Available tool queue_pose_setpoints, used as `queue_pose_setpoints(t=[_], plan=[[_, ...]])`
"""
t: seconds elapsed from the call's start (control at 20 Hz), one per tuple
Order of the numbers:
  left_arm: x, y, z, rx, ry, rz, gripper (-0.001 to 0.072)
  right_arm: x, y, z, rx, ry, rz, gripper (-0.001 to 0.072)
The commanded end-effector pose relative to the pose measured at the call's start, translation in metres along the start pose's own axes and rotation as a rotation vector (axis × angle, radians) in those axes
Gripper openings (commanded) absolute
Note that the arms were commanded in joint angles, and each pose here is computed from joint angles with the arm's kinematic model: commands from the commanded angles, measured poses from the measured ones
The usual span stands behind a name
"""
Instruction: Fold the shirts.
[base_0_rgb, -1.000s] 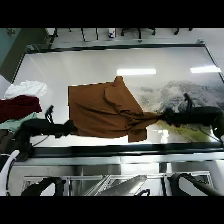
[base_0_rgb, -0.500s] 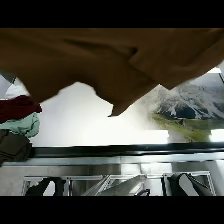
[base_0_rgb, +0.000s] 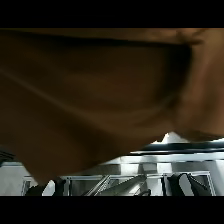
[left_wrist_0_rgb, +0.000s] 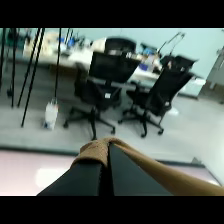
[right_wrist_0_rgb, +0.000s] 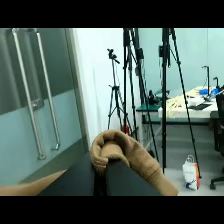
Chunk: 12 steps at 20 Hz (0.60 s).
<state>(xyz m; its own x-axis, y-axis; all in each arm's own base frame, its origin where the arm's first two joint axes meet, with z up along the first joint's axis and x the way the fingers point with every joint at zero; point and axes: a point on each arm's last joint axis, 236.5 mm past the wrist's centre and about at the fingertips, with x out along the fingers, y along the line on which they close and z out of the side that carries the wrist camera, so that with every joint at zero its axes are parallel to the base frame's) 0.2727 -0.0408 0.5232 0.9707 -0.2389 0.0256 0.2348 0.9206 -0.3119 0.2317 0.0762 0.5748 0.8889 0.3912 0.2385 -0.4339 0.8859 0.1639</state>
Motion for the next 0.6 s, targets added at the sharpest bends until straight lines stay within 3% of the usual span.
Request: queue_pose_setpoints(t=[0.0,0.2,0.35,0.55], plan=[[0.058,0.065,-0.087,-0.101,0.172,0.056,0.0013,0.020,-0.060,-0.057,0.164,0.142,-0.036,0.0021],[0.138,0.113,-0.252,-0.183,0.557,0.036,0.0013,0.067,-0.151,-0.255,0.562,0.419,-0.067,0.0021],[0.194,0.154,-0.362,-0.239,0.741,0.085,0.0013,0.071,-0.215,-0.443,0.750,0.593,-0.291,0.0021],[0.253,0.188,-0.461,-0.311,0.930,0.089,0.0013,0.082,-0.273,-0.574,0.898,0.705,-0.408,0.0021]])
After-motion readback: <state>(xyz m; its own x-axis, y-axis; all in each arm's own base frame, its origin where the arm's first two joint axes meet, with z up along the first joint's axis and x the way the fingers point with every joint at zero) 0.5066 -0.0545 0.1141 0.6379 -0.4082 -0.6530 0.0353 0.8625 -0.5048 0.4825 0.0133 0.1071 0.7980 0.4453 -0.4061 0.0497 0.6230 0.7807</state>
